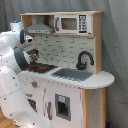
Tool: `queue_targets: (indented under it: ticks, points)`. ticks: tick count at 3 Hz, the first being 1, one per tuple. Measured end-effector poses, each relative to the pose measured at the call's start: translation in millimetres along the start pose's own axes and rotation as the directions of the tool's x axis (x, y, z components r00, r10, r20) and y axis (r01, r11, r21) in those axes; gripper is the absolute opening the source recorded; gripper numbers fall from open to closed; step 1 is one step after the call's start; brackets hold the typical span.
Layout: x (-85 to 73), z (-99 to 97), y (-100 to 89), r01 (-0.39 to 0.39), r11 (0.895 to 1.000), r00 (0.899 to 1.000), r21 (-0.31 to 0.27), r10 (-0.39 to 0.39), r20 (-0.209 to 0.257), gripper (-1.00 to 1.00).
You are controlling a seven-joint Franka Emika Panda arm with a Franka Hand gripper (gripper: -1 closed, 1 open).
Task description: Play with the kitchen
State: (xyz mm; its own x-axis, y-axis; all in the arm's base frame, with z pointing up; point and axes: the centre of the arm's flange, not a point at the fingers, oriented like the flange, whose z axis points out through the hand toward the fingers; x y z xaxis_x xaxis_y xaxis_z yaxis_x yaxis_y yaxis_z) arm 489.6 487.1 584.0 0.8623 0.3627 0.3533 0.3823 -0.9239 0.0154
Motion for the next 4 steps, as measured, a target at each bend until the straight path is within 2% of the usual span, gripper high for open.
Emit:
queue_targets:
  ticks: [1,2,3,4]
  points:
    - [4.0,17.5,-0.6,0.026,1.000,0.999,0.017,-0.027,0.037,-1.00]
    - [0.7,34.7,-2.7,0.041,0.998,0.995,0.039,-0.044,0.091,-1.00]
    - [4.8,43.1,2.2,0.045,0.998,0.990,0.032,-0.048,0.132,-1.00]
    - [13.2,55.0,-3.0,0.056,0.998,0.990,0.011,-0.057,0.132,-1.00]
